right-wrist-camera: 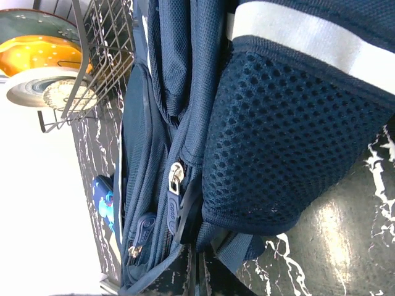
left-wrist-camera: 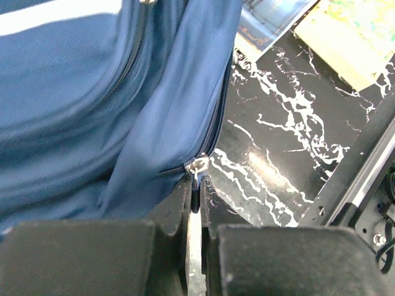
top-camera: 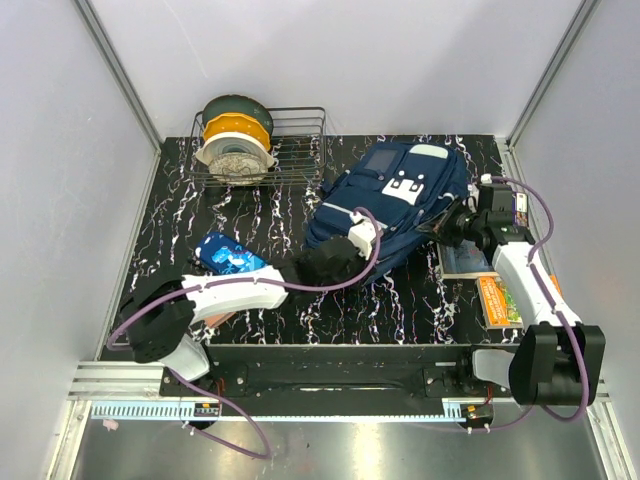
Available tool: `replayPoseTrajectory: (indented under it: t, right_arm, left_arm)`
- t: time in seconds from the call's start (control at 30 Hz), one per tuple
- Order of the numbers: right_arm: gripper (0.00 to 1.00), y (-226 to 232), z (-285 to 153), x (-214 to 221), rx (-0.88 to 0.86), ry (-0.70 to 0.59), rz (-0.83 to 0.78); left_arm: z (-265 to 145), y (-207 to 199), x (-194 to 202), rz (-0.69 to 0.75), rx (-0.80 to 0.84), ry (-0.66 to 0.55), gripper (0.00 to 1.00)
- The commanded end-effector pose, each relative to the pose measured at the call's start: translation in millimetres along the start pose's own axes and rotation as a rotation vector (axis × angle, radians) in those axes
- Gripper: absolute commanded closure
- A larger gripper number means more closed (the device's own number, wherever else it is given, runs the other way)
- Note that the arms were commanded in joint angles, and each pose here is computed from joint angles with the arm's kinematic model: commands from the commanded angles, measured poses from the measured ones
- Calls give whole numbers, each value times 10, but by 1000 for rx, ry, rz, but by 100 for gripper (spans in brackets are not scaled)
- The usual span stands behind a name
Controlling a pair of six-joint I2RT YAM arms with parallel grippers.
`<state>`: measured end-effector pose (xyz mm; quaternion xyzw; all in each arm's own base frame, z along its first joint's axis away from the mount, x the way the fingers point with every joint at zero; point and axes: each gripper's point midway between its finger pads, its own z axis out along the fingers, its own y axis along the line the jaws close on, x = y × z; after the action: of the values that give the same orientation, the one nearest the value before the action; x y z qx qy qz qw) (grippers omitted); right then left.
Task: Pack the student bag
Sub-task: Unzip the student bag at the center of the board.
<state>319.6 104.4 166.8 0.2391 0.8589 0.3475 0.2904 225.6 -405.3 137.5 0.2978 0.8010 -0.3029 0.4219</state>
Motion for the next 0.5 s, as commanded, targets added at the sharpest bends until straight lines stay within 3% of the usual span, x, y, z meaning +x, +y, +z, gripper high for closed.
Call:
replayPoseTrajectory:
  t: [0.0,0.3,0.4,0.47]
  right_arm:
    - [100,58,-142,-852,45,-255,-142]
    - [100,-105,-117,-1216,98,-283,-120]
    - [100,79,-83,-1200,-3,-235,-118]
    - [66,295,-27,-1026,-157,-137,-97]
  left_arm:
    - [-281,303,267,6,-124,62,100]
    - [-592,781,658,-47,-300,135,100]
    - [-616,786,652,-35,-289,139,100]
    - [-572,668,499,-33,-234,106,100]
